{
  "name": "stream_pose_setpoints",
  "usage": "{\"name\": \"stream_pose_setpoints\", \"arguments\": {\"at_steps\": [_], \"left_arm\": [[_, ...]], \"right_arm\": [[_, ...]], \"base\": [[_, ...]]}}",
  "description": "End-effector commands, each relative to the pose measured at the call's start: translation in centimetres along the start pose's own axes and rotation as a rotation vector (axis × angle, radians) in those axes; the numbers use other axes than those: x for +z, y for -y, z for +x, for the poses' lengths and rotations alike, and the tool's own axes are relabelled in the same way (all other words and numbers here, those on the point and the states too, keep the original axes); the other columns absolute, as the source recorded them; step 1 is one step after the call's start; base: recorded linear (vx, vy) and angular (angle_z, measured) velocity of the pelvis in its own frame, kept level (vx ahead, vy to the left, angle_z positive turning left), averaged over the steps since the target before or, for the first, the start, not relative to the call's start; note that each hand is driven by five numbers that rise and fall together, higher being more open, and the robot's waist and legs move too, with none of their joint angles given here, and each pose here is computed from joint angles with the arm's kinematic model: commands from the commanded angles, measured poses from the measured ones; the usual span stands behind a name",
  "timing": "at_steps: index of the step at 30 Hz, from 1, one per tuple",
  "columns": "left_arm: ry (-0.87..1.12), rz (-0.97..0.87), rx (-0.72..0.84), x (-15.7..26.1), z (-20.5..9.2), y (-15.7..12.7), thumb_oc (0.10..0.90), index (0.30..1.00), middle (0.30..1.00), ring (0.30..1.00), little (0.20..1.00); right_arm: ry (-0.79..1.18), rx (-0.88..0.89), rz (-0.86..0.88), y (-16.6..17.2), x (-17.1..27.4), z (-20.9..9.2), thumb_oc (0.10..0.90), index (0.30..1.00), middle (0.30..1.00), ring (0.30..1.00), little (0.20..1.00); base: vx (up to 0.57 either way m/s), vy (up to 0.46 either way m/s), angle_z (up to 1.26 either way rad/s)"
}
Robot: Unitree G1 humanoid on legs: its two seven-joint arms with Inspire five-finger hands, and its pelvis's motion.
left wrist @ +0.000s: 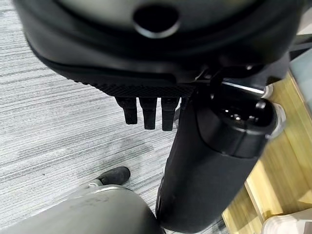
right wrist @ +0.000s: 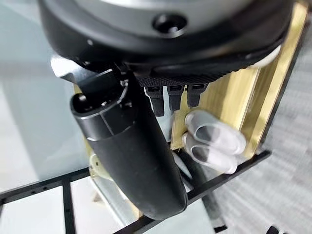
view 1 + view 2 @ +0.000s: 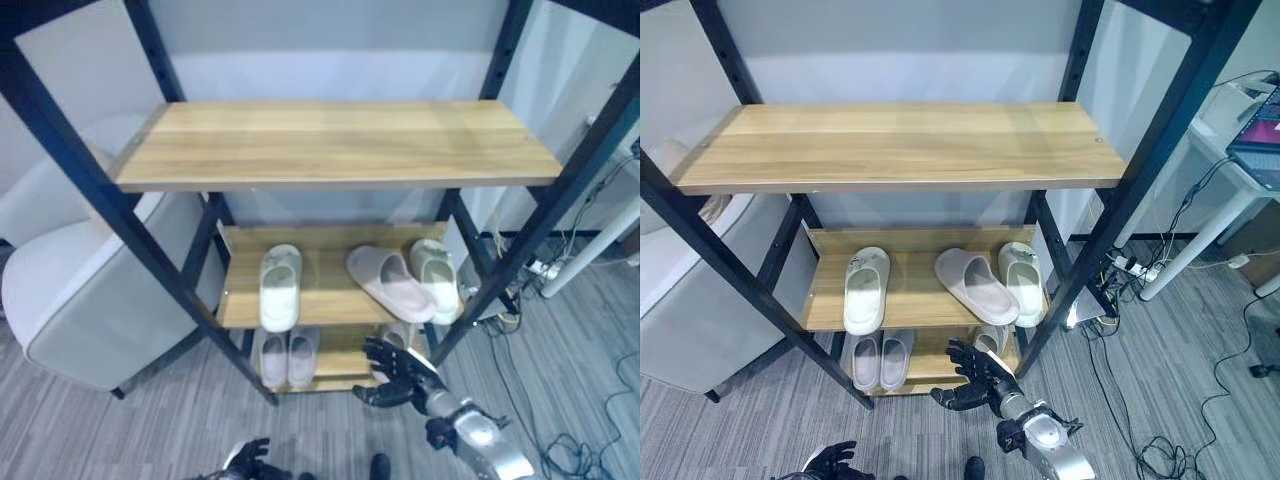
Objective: Arrange the slippers neatly on the shoe rack.
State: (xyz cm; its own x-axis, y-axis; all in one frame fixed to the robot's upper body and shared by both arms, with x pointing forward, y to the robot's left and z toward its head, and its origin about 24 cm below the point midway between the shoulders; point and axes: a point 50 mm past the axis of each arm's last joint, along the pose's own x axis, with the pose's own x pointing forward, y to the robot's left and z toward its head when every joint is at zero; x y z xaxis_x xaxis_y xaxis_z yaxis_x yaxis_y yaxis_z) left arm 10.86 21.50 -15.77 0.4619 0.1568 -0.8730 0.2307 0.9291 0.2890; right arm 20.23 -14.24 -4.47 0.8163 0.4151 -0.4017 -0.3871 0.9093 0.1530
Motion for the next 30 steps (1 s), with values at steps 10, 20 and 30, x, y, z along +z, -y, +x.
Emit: {"name": "stream_pose_setpoints", "arguments": {"at_steps": [10, 20, 30], "left_arm": [[0.029, 0.086, -0.065, 1.1, 0.1, 2.5, 0.8, 0.9, 0.9, 0.9, 0.9], [0.027, 0.093, -0.085, 0.8, -0.1, 3.4, 0.8, 0.9, 0.9, 0.9, 0.9], [0.004, 0.124, -0.104, -0.7, -0.5, 3.3, 0.8, 0.9, 0.9, 0.9, 0.9]], "right_arm": [[0.629, 0.161, -0.135, -2.5, 14.5, -1.1, 0.8, 0.9, 0.9, 0.9, 0.9], [0.851, -0.007, -0.372, -1.5, 20.2, -1.6, 0.8, 0.9, 0.9, 0.9, 0.9], [0.918, -0.407, -0.96, 3.6, 26.1, -3.5, 0.8, 0.9, 0.9, 0.9, 0.9]], "base": [[0.0, 0.0, 0.0], [0.0, 0.0, 0.0], [0.01, 0.009, 0.04]]}}
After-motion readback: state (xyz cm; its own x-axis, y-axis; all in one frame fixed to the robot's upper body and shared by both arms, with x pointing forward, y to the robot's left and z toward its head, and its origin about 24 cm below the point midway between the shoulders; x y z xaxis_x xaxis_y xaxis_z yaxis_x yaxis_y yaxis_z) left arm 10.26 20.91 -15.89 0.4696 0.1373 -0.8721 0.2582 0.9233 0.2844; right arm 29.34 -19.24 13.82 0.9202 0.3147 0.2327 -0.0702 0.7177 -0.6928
